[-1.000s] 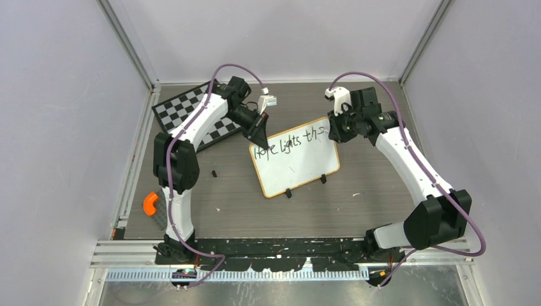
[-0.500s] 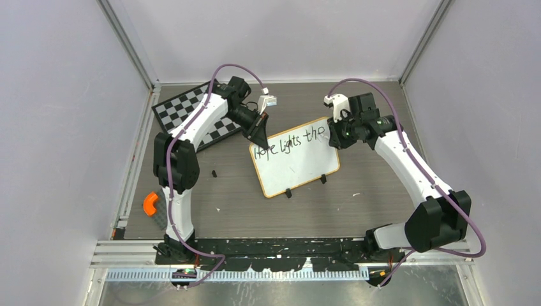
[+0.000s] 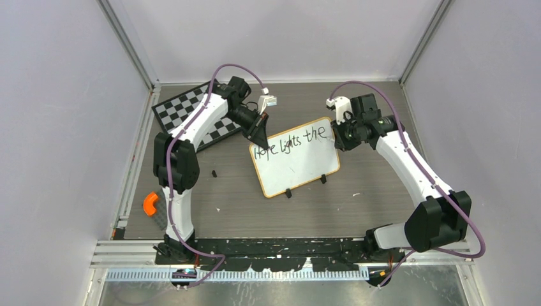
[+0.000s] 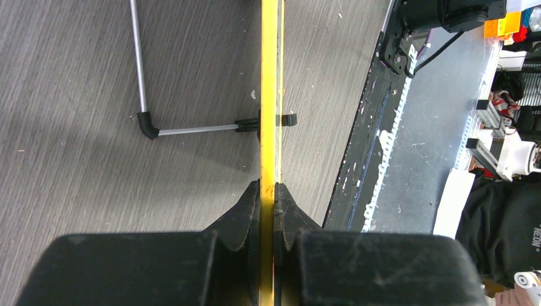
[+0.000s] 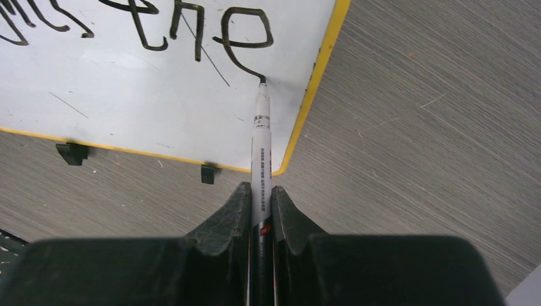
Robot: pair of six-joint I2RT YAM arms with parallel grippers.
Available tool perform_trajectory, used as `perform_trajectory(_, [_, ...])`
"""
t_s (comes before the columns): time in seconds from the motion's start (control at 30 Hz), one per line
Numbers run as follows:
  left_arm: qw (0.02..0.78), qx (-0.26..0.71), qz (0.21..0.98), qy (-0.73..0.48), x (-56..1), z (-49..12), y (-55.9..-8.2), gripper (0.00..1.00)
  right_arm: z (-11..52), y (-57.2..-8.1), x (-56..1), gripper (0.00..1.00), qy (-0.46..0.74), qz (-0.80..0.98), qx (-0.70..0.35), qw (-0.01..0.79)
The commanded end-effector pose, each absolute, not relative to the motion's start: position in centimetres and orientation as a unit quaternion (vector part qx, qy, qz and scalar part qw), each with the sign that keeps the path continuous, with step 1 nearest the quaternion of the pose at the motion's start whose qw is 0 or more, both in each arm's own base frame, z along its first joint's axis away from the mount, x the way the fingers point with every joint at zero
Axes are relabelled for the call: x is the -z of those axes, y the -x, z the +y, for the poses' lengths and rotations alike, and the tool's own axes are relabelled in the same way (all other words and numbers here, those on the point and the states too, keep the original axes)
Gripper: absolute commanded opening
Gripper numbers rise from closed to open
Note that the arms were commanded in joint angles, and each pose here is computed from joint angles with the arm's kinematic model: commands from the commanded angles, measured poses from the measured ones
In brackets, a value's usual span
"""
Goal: Write a sentence on the whiteboard
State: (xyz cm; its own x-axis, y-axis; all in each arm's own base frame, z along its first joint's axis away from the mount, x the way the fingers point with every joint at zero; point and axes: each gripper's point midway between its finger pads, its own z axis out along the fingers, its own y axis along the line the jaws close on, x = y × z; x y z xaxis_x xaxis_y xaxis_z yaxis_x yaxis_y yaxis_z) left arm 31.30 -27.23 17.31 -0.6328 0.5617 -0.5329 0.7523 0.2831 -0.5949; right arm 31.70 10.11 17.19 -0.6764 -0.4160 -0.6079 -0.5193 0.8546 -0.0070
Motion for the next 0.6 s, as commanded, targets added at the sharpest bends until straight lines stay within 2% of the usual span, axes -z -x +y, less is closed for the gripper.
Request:
perform_trajectory(0.0, [0.108, 0.422, 0.796, -0.421, -17.1, -27.2, -31.4, 0.00, 9.3, -32.7, -19.5, 0.00, 0.258, 0.900, -0.060, 0.346])
perform_trajectory(0.1, [0.107, 0.424, 0.797, -0.417, -17.3, -27.2, -31.4, 0.04, 10.1, -32.4, -20.4, 0.00, 0.267, 0.894, -0.083, 0.349])
perform_trajectory(0.17, [0.104, 0.432, 0.794, -0.414, -17.7, -27.4, -31.2, 0.11, 10.9, -32.1, -21.1, 0.00, 0.275, 0.889, -0.104, 0.352])
perform_trajectory(0.23, [0.106, 0.436, 0.793, -0.413, -18.2, -27.6, -31.2, 0.24, 11.5, -31.7, -21.7, 0.00, 0.281, 0.884, -0.122, 0.352])
perform_trajectory(0.33, [0.112, 0.438, 0.792, -0.411, -19.0, -27.6, -31.2, 0.34, 12.4, -31.2, -22.7, 0.00, 0.294, 0.877, -0.147, 0.350])
perform_trajectory(0.47, [0.123, 0.444, 0.788, -0.408, -20.3, -27.6, -31.0, 0.43, 14.4, -29.9, -24.0, 0.00, 0.313, 0.861, -0.198, 0.348])
perform_trajectory(0.57, [0.129, 0.445, 0.789, -0.403, -20.9, -27.3, -30.9, 0.46, 15.7, -29.4, -24.4, 0.00, 0.321, 0.856, -0.211, 0.345])
